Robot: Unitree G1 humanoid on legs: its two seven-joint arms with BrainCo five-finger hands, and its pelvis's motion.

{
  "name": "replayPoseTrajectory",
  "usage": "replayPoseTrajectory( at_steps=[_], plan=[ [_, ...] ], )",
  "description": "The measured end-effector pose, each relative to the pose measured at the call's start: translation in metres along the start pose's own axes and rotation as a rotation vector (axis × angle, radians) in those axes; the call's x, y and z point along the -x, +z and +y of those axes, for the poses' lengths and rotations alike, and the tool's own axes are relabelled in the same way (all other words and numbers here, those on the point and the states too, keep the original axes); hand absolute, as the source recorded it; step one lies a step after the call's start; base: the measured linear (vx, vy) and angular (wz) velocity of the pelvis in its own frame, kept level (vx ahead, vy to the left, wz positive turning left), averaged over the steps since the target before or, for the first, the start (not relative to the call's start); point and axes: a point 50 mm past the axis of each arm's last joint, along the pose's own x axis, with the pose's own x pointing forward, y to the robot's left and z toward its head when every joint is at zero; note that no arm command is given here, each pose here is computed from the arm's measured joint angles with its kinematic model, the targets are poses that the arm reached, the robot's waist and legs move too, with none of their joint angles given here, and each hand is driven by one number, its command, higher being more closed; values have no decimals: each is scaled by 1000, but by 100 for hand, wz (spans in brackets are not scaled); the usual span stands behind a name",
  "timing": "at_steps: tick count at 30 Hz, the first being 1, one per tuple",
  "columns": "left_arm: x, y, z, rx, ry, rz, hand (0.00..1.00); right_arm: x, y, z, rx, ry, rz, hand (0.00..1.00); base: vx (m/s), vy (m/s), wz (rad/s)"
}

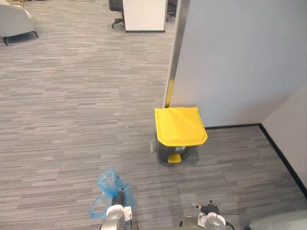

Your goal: Gather rubbish on tea table into small bin, then transfer packed bag to large trash can.

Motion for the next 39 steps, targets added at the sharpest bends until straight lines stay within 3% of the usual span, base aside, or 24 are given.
replayPoseTrajectory(
  at_steps=[15,26,39],
  plan=[
    [1,-3,-11,16,-40,15,100,-2,-5,-13,5,-33,16,0,296,-147,33],
    [0,-7,-6,5,-35,39,100,2,-16,-5,9,-12,60,0,95,178,-51],
    [4,-30,6,35,12,118,100,-2,-18,-23,36,-50,72,0,10,12,-17]
  ],
)
